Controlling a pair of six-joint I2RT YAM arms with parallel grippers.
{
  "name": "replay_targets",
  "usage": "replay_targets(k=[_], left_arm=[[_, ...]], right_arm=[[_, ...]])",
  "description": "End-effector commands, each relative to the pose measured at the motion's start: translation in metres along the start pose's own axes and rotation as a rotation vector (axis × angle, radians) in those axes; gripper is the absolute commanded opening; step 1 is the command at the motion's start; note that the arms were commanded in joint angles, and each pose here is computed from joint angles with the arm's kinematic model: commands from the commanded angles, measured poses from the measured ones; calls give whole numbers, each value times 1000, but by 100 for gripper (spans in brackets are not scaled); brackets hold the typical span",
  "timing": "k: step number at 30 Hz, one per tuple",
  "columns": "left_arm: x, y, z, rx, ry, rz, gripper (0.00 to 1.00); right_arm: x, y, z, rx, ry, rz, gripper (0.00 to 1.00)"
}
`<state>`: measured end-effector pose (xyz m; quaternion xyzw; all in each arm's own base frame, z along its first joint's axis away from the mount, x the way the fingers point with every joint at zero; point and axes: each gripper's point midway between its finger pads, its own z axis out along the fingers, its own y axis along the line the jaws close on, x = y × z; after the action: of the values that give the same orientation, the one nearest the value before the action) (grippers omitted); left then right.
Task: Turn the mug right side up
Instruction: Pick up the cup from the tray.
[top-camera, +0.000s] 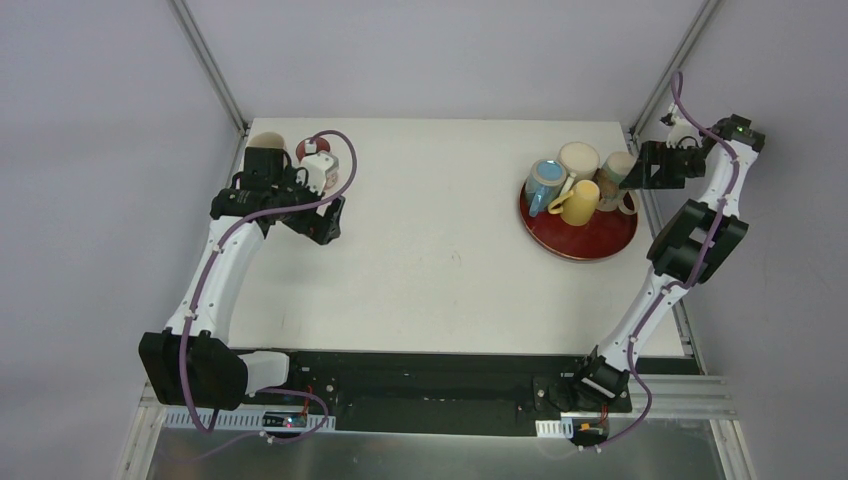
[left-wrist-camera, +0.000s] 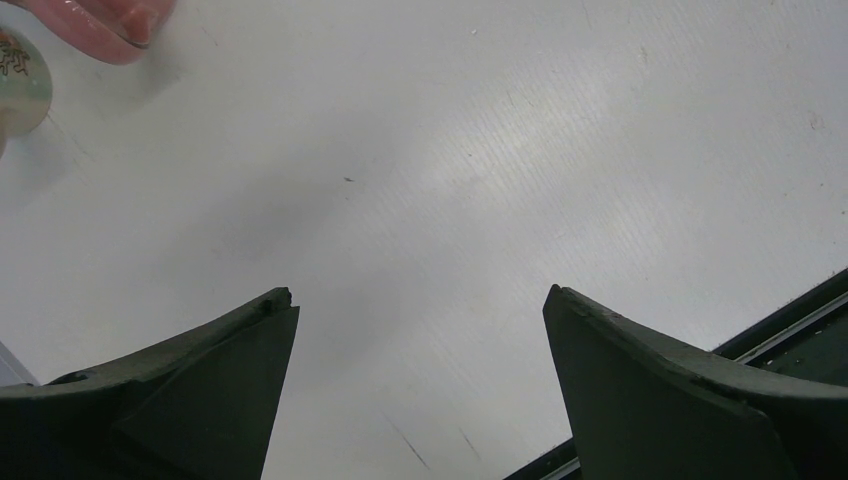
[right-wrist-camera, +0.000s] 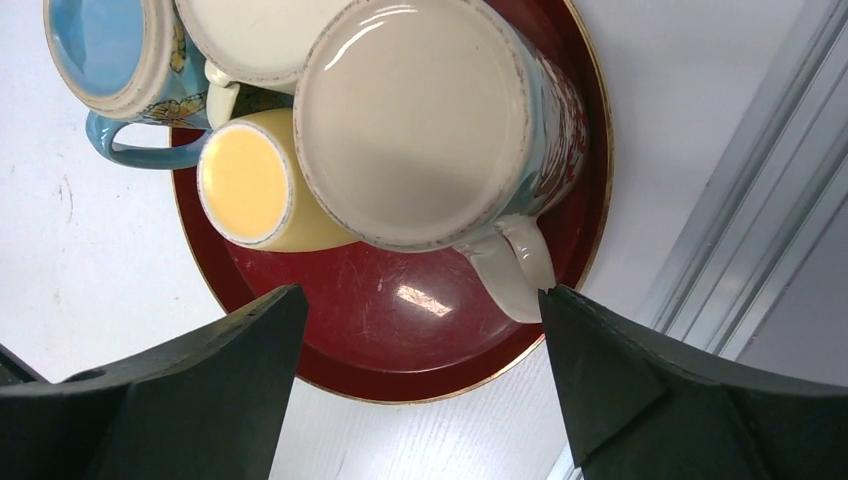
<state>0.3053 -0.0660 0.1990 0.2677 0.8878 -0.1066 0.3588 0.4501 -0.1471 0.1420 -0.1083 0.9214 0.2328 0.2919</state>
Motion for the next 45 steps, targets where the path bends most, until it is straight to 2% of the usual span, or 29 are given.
replay_targets(k=[1, 8, 15, 19, 24, 30, 39, 45], left_arm=[[-5, -4, -8, 25, -27, -7, 99], [-5, -3, -9, 29, -32, -21, 99], [-3, -1, -10, 26, -34, -33, 99], [-4, -1, -11, 29, -40, -34, 99], [-5, -5, -12, 46, -50, -33, 99], [-6, -10, -13, 66, -64, -29, 99], [-9, -16, -15, 94, -84, -36, 99], [-10, -18, -17, 101, -91, -41, 99]], right_arm=[[-9, 9, -4, -25, -5, -85, 97], [-31, 6, -4, 9, -75, -120, 99], [-54, 35, -14, -69, -195, -170, 99], [-69, 36, -13, -67, -252, -160, 99], [-77, 38, -1, -35, -231, -195, 99], [-74, 44, 19, 20, -147, -280, 99], [-68, 35, 23, 103, -89, -330, 98], [-61, 32, 24, 162, -99, -232, 84]])
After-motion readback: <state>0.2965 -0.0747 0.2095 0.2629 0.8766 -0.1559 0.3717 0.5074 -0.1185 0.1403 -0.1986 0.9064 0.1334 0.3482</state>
